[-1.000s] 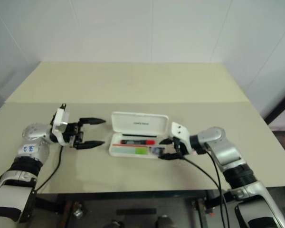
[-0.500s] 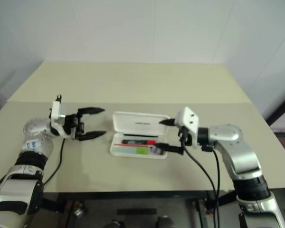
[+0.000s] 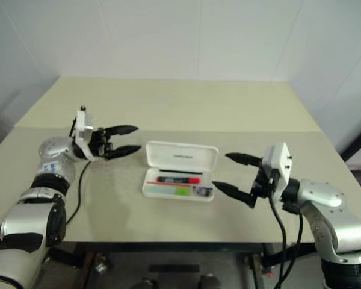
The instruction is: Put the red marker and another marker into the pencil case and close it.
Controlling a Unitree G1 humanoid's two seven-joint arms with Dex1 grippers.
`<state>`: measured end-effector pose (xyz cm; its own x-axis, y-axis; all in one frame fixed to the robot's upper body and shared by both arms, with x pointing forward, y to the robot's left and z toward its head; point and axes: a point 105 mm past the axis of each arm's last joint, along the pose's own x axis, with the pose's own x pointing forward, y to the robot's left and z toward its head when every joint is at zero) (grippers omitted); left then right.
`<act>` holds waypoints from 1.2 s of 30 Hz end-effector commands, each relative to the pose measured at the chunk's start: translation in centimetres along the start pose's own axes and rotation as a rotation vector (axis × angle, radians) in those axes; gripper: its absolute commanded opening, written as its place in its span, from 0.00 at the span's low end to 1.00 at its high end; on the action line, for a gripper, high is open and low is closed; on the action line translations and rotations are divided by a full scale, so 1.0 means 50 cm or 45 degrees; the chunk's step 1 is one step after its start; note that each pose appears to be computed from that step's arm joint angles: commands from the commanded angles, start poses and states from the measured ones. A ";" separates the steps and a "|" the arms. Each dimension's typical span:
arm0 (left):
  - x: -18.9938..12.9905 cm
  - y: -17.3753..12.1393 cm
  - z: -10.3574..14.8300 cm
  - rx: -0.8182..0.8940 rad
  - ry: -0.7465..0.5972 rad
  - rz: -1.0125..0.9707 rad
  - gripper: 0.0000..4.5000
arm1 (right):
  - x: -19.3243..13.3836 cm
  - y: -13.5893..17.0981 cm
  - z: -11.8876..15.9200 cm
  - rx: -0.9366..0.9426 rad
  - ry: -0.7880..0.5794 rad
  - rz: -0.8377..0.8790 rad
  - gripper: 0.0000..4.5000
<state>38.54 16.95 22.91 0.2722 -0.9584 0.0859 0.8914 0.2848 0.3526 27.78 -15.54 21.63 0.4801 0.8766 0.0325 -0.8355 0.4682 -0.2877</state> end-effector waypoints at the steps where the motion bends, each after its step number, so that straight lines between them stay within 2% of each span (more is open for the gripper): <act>1: 0.005 0.016 0.030 0.020 -0.021 0.005 0.43 | -0.003 -0.003 0.021 -0.066 -0.023 -0.008 1.00; 7: 0.011 0.030 0.039 0.023 0.009 0.037 0.00 | -0.011 -0.003 0.017 -0.069 -0.015 -0.031 1.00; 10: 0.012 0.039 0.042 0.034 0.047 0.069 0.00 | -0.013 -0.003 0.022 -0.072 -0.025 -0.026 1.00; 13: 0.011 0.055 0.027 0.038 0.160 0.149 0.00 | -0.019 -0.007 0.020 -0.081 -0.014 -0.025 1.00; 18: 0.019 0.073 -0.034 0.051 0.438 0.284 0.00 | -0.021 -0.013 0.022 -0.094 -0.010 -0.033 1.00; 21: 0.036 0.075 -0.058 0.067 0.527 0.316 0.00 | -0.022 -0.012 0.023 -0.096 -0.008 -0.034 1.00; 26: 0.072 0.066 -0.070 0.051 0.525 0.288 0.00 | -0.029 -0.008 0.023 -0.098 0.011 -0.041 1.00; 32: 0.097 0.050 -0.057 -0.011 0.485 0.171 0.00 | -0.044 -0.001 0.015 -0.089 0.050 -0.036 1.00; 36: 0.106 0.029 -0.035 -0.013 0.475 -0.010 0.00 | -0.057 0.013 0.011 -0.056 0.070 0.008 1.00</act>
<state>42.17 12.69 20.31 0.4113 -0.8671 -0.2810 0.8929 0.3213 0.3153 26.61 -17.75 20.55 0.5133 0.8571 -0.0427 -0.8284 0.4819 -0.2856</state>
